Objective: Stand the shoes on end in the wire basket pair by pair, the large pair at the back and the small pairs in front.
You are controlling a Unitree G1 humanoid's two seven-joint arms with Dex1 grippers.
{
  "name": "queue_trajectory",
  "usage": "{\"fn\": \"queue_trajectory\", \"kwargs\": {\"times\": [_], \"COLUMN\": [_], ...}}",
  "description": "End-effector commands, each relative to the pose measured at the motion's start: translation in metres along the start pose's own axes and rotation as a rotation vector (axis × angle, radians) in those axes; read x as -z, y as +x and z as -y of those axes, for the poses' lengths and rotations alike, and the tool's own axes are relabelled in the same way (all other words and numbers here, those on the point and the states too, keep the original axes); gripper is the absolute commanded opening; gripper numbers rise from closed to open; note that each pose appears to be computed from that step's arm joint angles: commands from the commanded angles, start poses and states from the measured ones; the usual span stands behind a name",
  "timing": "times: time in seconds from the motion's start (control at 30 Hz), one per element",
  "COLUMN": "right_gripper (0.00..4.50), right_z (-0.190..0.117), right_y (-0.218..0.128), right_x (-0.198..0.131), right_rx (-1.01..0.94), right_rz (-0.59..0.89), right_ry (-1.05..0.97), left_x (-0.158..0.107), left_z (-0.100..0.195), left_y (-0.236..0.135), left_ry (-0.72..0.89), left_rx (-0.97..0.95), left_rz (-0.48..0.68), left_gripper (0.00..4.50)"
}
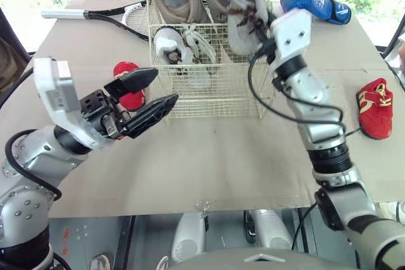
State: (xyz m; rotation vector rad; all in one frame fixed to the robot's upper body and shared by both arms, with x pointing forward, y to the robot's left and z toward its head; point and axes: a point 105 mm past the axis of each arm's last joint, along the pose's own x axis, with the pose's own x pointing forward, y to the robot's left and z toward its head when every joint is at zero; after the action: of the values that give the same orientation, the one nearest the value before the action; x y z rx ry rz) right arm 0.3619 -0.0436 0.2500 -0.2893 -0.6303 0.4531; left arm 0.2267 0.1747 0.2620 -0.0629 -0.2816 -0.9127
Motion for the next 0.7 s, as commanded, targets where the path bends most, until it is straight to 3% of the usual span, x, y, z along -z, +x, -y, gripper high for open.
{"fn": "queue_trajectory", "kwargs": {"times": [0.03,0.07,0.27,0.3,0.43,0.7], "right_gripper": [0.79,1.06,4.09,4.42,4.42,4.42], "right_z": [-0.017,-0.020,-0.014,-0.009,0.001,-0.005], "right_y": [-0.012,-0.017,-0.031,-0.033,-0.045,-0.101], "right_x": [0.011,0.015,0.016,0.013,-0.003,-0.058], "right_rx": [-0.047,-0.064,-0.120,-0.134,-0.251,-0.684], "right_rz": [0.019,0.012,0.007,0.006,-0.022,-0.095], "right_ry": [0.023,0.020,0.032,0.029,0.060,0.230], "left_x": [-0.007,-0.007,0.000,0.001,0.008,0.033], "left_z": [0.004,0.004,0.001,0.000,-0.012,-0.103], "left_y": [-0.003,-0.004,-0.009,-0.010,-0.017,-0.070], "left_ry": [0.053,0.055,0.041,0.037,-0.001,-0.060], "left_rx": [-0.016,-0.020,-0.041,-0.048,-0.115,-0.654], "left_rz": [0.025,0.025,0.006,-0.002,-0.038,-0.273], "left_gripper": [4.34,4.34,4.34,4.34,4.34,4.34]}}
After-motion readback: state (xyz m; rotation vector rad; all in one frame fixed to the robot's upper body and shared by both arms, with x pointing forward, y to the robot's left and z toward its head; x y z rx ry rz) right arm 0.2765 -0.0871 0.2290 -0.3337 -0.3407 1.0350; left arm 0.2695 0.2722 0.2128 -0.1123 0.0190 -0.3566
